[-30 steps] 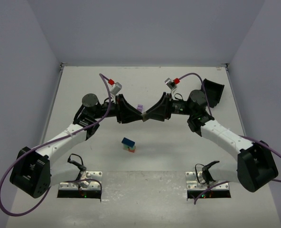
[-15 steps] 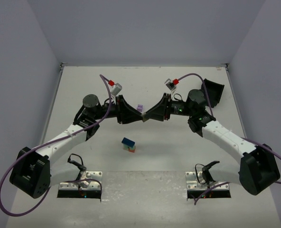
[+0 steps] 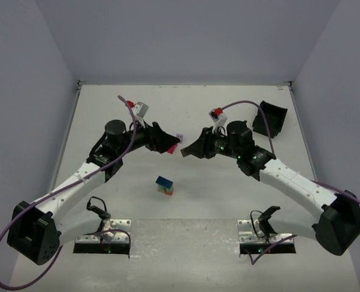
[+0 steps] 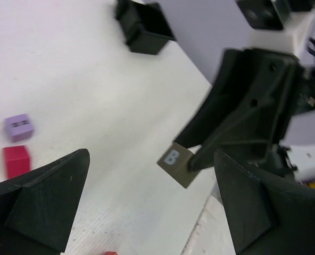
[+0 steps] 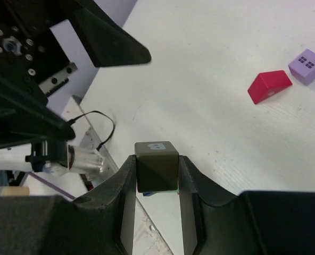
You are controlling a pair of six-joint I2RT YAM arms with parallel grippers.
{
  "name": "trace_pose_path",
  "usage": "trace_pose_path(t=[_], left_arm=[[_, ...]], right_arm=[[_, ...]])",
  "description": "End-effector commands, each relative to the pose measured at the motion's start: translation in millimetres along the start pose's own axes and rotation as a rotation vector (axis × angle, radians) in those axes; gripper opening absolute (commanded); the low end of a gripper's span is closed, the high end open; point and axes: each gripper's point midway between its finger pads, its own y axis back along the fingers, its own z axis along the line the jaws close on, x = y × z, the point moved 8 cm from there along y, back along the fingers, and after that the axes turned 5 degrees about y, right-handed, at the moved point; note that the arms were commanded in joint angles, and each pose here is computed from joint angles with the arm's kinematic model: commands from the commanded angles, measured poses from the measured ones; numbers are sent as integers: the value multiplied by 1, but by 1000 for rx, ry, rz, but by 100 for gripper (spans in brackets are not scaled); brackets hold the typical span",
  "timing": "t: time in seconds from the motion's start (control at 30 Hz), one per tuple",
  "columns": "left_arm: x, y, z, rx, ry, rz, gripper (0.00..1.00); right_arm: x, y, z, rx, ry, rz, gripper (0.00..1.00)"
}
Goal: Build the wood block tower
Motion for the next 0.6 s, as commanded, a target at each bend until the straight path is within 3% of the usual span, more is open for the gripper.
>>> trace_pose_path(t=[0.0, 0.13, 0.27, 0.43, 0.57], left_arm=[[-42, 20, 10, -370, -29, -243, 100], [-59, 41, 27, -648, -9, -417, 100], [-61, 51, 31, -741, -7, -454, 100], [-59, 62, 34, -806, -3, -488, 100], [-57, 68, 35, -837, 0, -510, 100]], right_arm=[[-15, 3, 6, 285, 35, -66, 0], [-2, -9, 18, 454, 51, -21, 0], [4, -18, 32, 595, 88, 15, 0], [18, -31, 44, 707, 8, 72, 0], [24, -41, 65, 777, 84, 59, 0]])
